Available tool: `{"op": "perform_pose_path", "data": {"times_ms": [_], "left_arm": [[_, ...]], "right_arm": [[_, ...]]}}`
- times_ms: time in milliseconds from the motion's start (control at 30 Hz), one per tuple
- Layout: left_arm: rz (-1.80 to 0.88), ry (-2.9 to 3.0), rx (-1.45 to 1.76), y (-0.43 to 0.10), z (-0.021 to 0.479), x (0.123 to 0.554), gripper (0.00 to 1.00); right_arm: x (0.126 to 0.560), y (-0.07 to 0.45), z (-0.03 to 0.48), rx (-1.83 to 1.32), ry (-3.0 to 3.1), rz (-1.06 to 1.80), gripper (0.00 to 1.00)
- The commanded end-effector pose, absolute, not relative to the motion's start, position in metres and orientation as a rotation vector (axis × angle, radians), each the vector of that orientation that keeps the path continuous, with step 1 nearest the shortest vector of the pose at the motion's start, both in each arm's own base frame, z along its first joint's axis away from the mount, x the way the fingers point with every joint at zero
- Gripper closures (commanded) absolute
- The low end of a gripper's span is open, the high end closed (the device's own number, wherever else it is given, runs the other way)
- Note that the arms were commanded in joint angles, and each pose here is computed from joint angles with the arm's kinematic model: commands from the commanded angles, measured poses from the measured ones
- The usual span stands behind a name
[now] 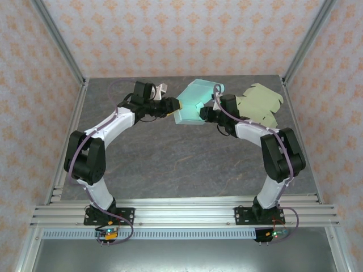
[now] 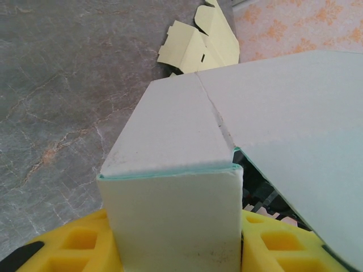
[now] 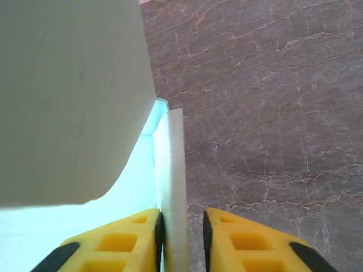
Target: Fold the paper box
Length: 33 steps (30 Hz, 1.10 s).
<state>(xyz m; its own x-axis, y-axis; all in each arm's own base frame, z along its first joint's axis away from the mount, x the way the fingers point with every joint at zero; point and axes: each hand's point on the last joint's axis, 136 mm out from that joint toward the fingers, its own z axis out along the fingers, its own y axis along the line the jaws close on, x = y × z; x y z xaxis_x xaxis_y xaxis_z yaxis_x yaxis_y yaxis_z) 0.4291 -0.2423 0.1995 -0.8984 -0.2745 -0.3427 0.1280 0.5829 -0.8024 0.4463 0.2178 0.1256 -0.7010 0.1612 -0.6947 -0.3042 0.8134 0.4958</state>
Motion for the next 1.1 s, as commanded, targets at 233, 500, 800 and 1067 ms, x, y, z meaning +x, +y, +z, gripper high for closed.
{"op": "perform_pose_path", "data": {"times_ms": [233, 500, 800, 1067], "left_arm": [[-1.196, 2.365, -0.166, -0.239, 0.208, 0.431, 0.69], [-1.167, 2.345, -0.272, -0.227, 0.204, 0.442, 0.69], [-1.174, 2.365, -0.245, -0.228, 0.204, 0.434, 0.69], [-1.225, 2.339, -0.215, -0.232, 0.216, 0.429, 0.69]], "right_arm": [[0.441, 0.220, 0.144, -0.095, 2.049, 0.860, 0.62], [0.400, 0.211, 0.159, -0.194, 1.995, 0.928, 0.46], [0.378, 0.212, 0.162, -0.607, 2.107, 0.734, 0.53], [0.411, 0.212, 0.159, -0.593, 2.228, 0.643, 0.53]]}}
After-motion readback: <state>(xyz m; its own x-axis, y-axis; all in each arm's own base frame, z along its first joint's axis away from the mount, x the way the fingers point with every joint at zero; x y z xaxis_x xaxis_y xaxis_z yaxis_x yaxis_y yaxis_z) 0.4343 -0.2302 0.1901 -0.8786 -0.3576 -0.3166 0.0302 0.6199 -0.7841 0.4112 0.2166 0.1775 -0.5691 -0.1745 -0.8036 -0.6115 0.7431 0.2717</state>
